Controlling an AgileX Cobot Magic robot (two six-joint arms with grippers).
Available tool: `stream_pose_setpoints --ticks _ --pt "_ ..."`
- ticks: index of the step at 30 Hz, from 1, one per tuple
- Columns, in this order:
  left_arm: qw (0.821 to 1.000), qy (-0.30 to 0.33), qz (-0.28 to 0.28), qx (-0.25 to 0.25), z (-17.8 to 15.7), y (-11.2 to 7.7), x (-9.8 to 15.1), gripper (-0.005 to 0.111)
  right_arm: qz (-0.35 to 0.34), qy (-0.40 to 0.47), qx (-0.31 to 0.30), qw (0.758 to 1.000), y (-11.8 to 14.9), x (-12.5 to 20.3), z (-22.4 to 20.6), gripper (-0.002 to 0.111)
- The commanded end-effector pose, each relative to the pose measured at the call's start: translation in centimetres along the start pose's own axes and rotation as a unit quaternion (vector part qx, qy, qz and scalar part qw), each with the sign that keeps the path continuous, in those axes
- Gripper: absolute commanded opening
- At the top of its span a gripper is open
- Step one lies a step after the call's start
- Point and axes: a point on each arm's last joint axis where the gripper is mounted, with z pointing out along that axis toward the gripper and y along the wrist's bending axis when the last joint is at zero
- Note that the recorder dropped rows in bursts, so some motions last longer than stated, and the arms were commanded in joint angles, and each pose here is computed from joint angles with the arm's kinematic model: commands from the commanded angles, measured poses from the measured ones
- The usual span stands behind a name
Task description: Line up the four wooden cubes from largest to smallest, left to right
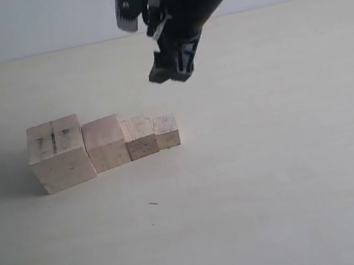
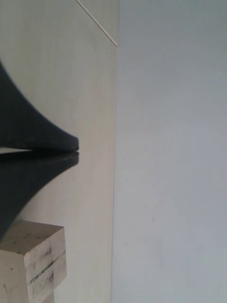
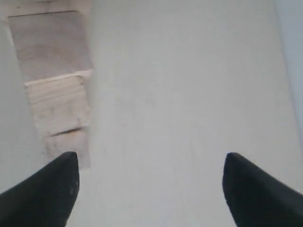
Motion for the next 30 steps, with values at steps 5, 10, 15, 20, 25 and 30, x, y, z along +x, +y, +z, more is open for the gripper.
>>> stream_pose_setpoints --ticks 5,10,15,20,25,30 --pt "1.0 -0.004 -0.004 -0.001 -0.1 0.0 -0.1 0.003 0.14 0.053 0.133 0.98 -0.3 -0.7 -12.6 0.037" --pt "1.0 -0.004 -0.004 -0.001 -0.1 0.0 -0.1 0.003 0.246 -0.008 0.22 0.944 2.1 -0.5 -20.5 0.003" --pt "1.0 -0.004 -0.004 -0.001 -0.1 0.0 -0.1 0.003 0.293 -0.136 0.287 0.902 8.1 1.8 -27.2 0.0" --pt "1.0 -0.004 -0.004 -0.001 -0.1 0.0 -0.1 0.003 0.325 -0.211 0.299 0.872 15.4 7.0 -27.3 0.0" --pt "1.0 -0.004 -0.004 -0.001 -0.1 0.0 -0.1 0.003 0.345 -0.265 0.301 0.849 22.0 12.8 -23.7 0.0" --pt "1.0 -0.004 -0.004 -0.001 -0.1 0.0 -0.1 0.003 0.406 -0.348 0.267 0.802 27.1 17.3 -19.4 0.0"
